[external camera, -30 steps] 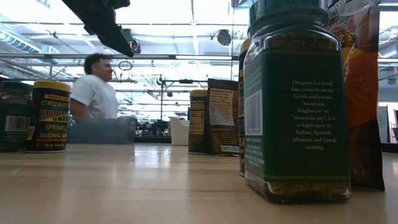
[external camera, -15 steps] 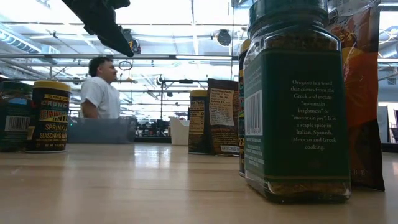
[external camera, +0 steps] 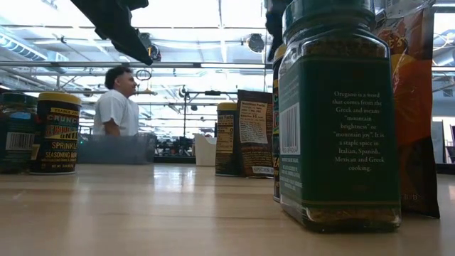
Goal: Sort spices by type
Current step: Put the bottom left green seasoning bottle into the right white bin
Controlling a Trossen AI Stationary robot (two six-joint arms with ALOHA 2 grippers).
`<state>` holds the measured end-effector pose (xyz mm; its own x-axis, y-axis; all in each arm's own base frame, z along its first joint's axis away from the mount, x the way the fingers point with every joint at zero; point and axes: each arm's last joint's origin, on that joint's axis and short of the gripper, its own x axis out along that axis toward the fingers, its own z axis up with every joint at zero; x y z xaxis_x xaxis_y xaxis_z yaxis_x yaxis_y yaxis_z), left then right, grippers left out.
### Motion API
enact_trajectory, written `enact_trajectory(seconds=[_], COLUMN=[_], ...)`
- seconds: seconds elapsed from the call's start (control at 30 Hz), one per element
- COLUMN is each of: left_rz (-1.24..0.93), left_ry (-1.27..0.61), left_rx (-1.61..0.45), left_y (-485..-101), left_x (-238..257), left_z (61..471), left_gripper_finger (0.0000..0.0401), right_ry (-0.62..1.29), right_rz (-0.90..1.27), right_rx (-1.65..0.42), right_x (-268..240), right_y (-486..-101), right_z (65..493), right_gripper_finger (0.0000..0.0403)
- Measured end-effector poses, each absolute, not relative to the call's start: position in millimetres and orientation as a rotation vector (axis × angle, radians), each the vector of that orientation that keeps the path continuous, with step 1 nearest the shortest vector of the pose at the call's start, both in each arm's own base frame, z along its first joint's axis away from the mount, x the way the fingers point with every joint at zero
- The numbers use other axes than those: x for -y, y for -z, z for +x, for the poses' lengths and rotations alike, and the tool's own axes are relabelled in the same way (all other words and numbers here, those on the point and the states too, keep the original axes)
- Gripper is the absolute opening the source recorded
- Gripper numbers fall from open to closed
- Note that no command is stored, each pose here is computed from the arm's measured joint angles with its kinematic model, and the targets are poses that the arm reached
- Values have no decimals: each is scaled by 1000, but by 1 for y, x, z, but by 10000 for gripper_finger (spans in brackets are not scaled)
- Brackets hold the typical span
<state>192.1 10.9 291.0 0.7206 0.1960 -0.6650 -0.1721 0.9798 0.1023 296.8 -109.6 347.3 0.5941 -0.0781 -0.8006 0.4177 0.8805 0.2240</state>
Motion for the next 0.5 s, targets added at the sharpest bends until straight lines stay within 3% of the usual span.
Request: enact_trajectory(seconds=[0.5], left_rz=[-11], left_ry=[-88], left_rx=[-745], left_y=[-290], left_x=[-7], left_z=[192], left_gripper_finger=[242], right_ry=[-96], right_rz=[323], right_rx=[-477], right_x=[-7], right_y=[-382], right_z=[346], right_gripper_finger=[286])
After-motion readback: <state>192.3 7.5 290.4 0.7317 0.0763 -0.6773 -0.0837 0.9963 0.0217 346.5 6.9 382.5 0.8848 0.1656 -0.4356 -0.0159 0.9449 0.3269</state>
